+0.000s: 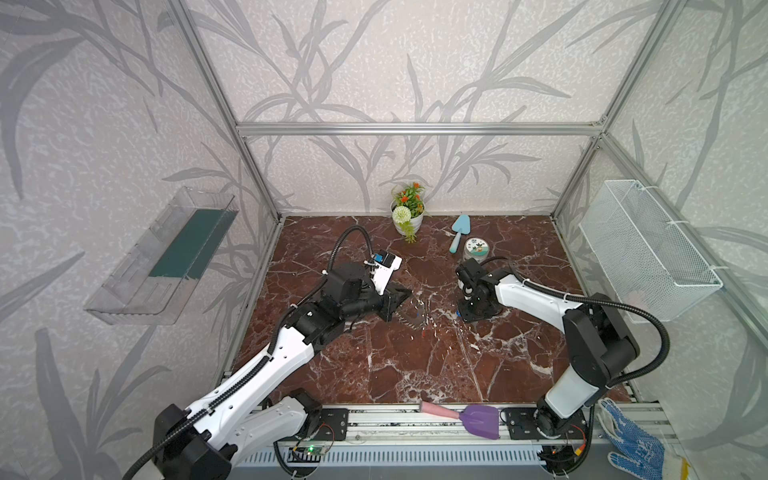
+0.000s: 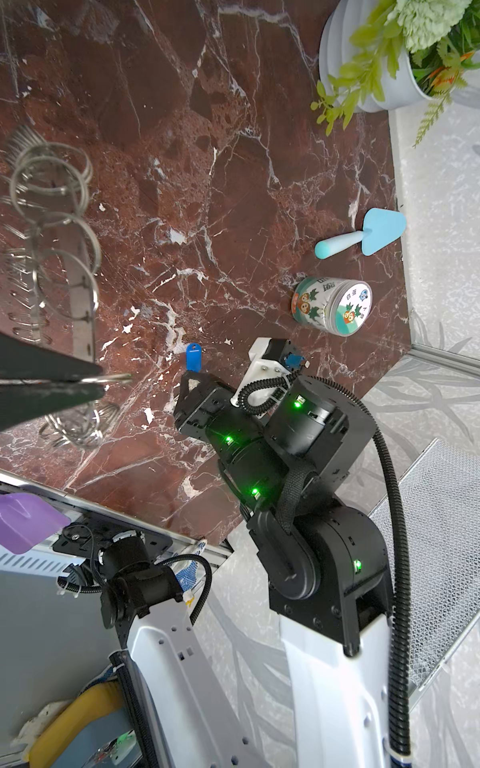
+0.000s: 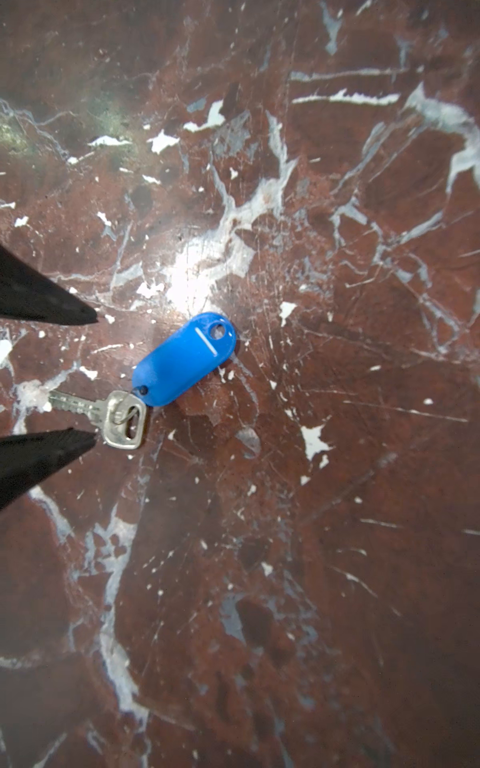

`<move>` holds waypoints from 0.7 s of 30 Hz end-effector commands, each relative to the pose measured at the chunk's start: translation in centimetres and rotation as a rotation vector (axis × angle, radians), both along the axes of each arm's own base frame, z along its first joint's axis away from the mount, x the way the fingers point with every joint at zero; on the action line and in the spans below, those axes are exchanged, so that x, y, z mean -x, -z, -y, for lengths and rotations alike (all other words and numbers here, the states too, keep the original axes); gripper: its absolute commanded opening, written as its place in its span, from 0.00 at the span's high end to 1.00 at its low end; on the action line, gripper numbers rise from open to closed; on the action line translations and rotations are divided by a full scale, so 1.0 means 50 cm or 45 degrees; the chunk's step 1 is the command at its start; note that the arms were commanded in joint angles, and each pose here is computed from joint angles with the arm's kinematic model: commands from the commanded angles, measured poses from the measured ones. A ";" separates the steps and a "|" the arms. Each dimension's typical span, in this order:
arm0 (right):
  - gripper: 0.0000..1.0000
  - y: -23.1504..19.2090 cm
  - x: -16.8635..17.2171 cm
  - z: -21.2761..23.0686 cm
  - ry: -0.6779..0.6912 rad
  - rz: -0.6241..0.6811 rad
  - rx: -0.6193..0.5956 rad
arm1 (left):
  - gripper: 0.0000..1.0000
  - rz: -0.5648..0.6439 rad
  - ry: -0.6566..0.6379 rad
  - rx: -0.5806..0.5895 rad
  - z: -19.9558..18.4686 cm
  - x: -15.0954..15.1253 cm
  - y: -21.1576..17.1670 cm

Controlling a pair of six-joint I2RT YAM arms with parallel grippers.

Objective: Put the keys on the keyring
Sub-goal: 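Lower the open right gripper over the blue-tagged key on the table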

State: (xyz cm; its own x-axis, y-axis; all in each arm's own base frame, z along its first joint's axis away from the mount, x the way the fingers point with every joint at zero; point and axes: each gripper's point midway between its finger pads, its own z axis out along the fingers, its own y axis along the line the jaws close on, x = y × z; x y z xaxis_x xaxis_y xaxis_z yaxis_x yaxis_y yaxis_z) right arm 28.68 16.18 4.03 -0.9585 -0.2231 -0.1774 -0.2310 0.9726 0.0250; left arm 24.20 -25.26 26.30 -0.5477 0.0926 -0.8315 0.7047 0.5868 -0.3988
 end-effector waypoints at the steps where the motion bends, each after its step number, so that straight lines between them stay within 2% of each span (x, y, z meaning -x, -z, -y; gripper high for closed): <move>1: 0.57 0.018 0.008 0.008 -0.030 -0.068 0.018 | 1.00 0.068 0.029 0.040 0.005 0.002 -0.025; 7: 0.59 0.030 0.003 0.010 -0.019 -0.072 0.008 | 1.00 0.068 0.035 0.045 0.007 0.003 -0.025; 21: 0.73 0.038 0.001 0.006 -0.021 -0.075 -0.018 | 1.00 0.063 0.041 0.049 0.009 0.003 -0.023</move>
